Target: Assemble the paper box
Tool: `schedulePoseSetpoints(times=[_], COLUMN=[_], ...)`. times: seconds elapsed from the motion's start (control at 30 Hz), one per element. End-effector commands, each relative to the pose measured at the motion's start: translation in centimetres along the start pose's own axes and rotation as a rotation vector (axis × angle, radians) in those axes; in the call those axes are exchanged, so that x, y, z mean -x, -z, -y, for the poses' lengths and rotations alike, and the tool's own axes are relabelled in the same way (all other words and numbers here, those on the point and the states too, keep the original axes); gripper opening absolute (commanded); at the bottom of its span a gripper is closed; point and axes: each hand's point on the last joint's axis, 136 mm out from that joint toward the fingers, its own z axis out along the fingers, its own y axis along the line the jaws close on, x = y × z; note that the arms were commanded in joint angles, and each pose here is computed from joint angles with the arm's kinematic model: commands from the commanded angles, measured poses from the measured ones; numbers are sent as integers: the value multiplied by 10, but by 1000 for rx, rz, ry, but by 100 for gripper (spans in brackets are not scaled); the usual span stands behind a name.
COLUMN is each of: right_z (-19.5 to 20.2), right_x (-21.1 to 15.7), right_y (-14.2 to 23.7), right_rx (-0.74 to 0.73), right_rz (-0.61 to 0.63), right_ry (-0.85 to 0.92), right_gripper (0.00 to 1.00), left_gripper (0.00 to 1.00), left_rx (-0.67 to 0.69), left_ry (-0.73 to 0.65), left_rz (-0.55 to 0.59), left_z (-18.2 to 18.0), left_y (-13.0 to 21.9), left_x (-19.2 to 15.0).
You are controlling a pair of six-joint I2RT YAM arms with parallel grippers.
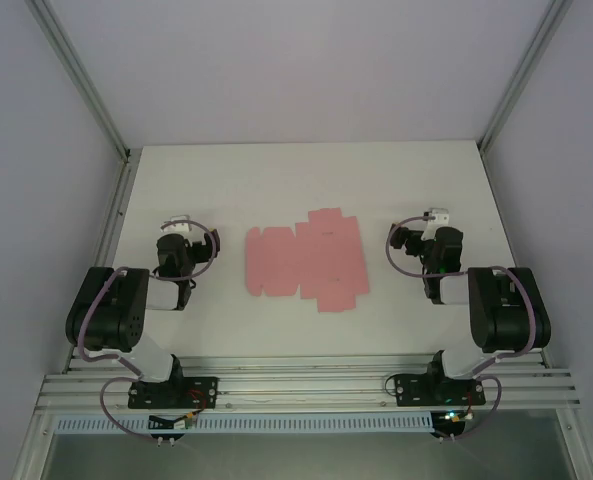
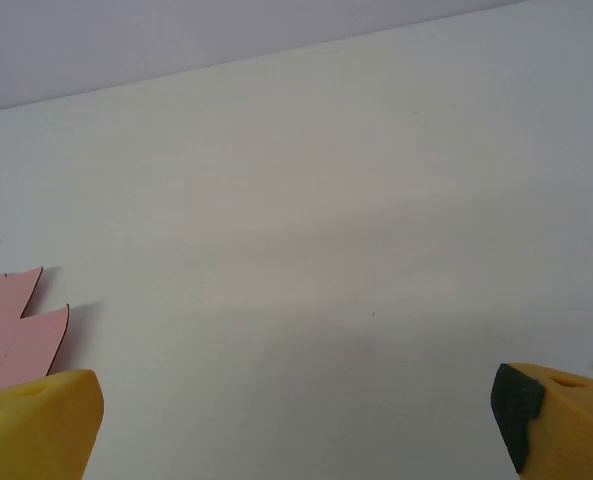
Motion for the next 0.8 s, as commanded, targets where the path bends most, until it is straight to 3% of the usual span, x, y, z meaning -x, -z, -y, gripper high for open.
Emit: schedulePoseSetpoints(times=[0.0, 0.53, 0.7, 0.77], right_z=[-4, -3, -11, -21], right_x=[3, 12, 39, 45], right_y=[1, 3, 15, 22], right_rx=[20, 1, -9, -1], right_rz=[10, -3, -114, -197], right_ry=[-13, -24, -80, -137], right_gripper=[100, 100, 100, 100], left_gripper=[100, 100, 100, 100], left_rx=[-20, -27, 99, 37], left_ry=[-22, -17, 76, 143], left_rz=[3, -31, -118, -143], left_z=[5, 7, -8, 5], left_y=[-1, -2, 12, 23], left_x=[3, 8, 42, 54])
